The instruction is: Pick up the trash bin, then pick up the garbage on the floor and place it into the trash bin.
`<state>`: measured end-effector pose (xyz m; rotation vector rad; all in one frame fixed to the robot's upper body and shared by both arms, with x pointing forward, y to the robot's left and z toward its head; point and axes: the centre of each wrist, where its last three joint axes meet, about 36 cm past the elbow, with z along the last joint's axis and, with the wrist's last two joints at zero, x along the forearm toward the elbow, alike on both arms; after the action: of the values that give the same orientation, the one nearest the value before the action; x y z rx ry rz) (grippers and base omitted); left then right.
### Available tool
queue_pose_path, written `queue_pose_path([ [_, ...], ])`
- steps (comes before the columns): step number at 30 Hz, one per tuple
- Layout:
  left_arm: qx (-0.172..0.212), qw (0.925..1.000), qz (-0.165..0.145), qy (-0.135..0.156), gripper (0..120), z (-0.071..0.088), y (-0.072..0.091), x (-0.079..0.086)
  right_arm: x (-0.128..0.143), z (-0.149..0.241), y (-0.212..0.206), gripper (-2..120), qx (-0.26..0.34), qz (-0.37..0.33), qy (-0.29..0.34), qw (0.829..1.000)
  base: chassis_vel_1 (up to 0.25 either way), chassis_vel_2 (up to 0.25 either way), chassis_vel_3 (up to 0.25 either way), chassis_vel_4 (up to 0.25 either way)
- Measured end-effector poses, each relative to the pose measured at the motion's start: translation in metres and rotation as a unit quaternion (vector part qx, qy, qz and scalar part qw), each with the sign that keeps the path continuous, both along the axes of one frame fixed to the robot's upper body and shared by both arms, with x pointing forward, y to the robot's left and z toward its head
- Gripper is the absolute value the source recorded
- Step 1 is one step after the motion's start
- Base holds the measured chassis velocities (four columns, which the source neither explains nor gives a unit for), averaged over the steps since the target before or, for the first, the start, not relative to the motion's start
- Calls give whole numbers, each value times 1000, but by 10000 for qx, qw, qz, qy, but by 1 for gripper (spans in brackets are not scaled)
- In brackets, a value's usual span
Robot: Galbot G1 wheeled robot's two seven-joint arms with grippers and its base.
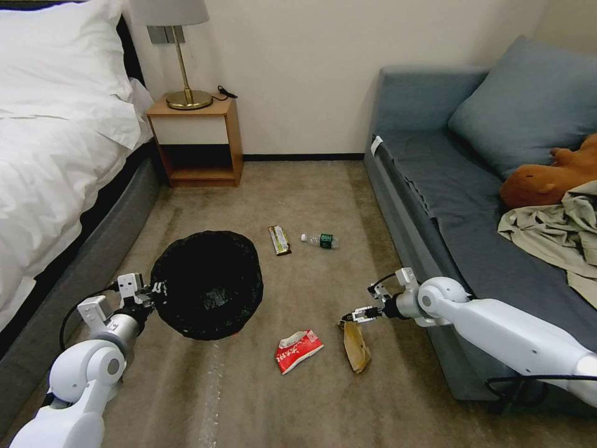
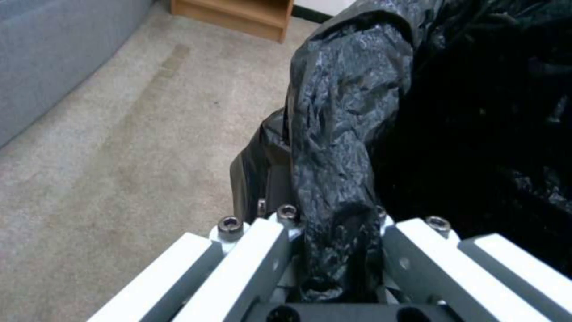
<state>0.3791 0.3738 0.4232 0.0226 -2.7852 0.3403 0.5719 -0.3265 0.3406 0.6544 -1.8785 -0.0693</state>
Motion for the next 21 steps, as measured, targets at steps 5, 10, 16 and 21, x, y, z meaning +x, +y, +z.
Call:
queue_pose_path([
  [5, 2, 10000, 18, 3, 3, -2, 2, 0, 2, -16, -16, 100, -201, -4, 122, 9997, 0, 0, 0, 0],
  [10, -6, 10000, 9, 1, 3, -4, 1, 1, -6, -37, -19, 100, -299, 73, 263, 9992, 0, 0, 0, 0],
  [16, 17, 10000, 17, -11, 3, -5, 3, 1, -6, -34, -14, 100, -204, 63, 233, 9995, 0, 0, 0, 0],
  [21, 14, 10000, 22, -30, 3, -5, 3, 1, -4, -26, -13, 100, -143, 79, 181, 9997, 0, 0, 0, 0],
])
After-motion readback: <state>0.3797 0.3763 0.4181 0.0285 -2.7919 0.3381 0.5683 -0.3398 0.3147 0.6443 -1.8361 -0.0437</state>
